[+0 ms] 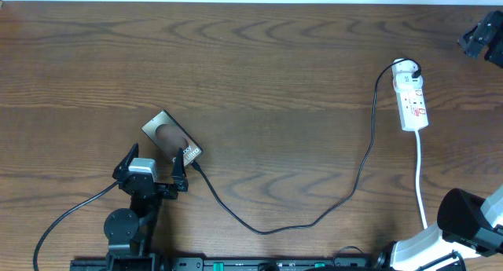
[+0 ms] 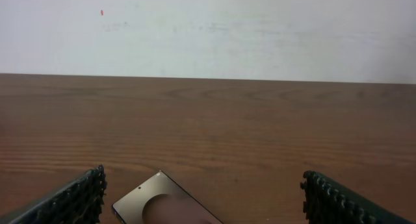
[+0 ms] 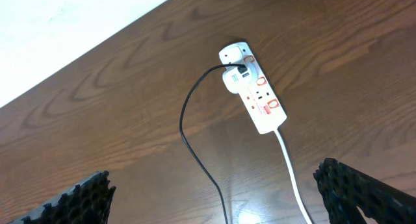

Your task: Plug charger to phone and switch on socket

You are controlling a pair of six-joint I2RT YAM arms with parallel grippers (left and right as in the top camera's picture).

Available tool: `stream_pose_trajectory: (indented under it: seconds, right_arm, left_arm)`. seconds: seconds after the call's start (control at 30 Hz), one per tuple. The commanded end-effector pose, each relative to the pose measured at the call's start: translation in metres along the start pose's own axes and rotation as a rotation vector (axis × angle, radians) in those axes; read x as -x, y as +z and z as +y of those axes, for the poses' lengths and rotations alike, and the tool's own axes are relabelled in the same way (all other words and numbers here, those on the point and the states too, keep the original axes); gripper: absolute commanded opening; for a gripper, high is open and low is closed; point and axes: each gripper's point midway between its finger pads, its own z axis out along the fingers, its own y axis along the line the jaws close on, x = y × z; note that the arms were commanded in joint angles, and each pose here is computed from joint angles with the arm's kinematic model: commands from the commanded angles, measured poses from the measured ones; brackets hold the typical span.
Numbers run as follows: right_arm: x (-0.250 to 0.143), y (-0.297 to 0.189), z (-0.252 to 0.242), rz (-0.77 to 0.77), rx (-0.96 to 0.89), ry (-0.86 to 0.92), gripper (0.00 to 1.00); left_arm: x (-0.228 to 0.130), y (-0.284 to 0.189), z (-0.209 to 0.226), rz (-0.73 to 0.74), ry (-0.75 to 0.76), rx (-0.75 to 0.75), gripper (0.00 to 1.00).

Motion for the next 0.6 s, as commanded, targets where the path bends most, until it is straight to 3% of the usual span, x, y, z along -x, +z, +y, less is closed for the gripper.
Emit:
stream_pose_trajectory:
  seconds: [0.0,0.23,0.57]
  right_arm:
    - [-0.004,-0.022,0.006,-0.048,0.010,-0.007,0.99]
    - [-0.024,-0.106,0.021,-0.248,0.035,-0.066,0.99]
    - [-0.069,-0.206,0.014,-0.522,-0.070,-0.161,0.99]
  left_arm:
    - [-0.014,0.000,0.000,0.050,0.010,-0.005,0.94]
    - [-0.014,0.000,0.000,0.050,0.010,-0.005,0.94]
    - [-0.014,0.000,0.000,0.050,0.010,-0.005,0.95]
